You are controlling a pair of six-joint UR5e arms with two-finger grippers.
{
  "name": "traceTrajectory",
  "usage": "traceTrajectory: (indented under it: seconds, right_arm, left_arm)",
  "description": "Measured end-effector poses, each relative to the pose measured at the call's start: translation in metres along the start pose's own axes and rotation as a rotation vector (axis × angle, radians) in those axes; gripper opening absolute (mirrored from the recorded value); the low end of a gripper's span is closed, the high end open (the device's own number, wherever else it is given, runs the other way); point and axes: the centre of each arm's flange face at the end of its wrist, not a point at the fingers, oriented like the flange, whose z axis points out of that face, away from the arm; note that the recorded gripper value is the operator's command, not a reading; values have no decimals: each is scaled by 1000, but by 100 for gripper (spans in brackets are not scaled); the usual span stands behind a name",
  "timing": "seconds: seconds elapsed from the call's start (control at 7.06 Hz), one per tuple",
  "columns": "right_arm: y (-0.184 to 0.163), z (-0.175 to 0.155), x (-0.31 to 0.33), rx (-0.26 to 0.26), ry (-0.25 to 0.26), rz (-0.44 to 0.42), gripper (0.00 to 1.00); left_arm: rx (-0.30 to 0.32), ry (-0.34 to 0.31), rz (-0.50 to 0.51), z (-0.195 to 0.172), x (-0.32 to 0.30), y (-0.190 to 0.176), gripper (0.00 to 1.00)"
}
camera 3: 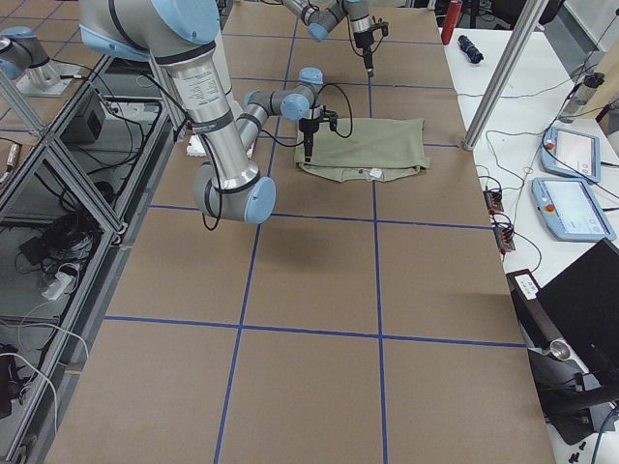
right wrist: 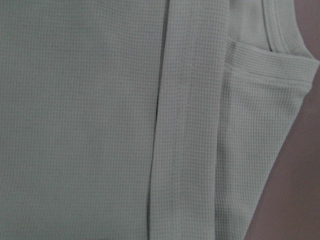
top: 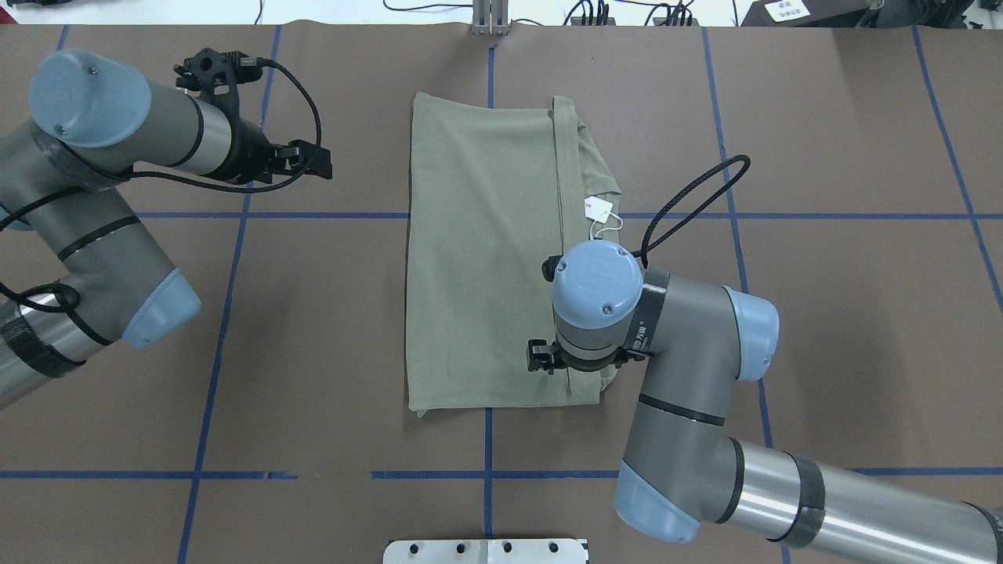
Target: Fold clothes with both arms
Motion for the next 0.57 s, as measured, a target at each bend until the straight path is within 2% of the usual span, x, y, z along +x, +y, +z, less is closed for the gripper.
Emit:
traceTrajectory:
  seconds: [0.57]
  right_arm:
    - [5,15,6,-42,87,7,100]
  left_arm:
    - [-10,-1,3,5,0,5,100]
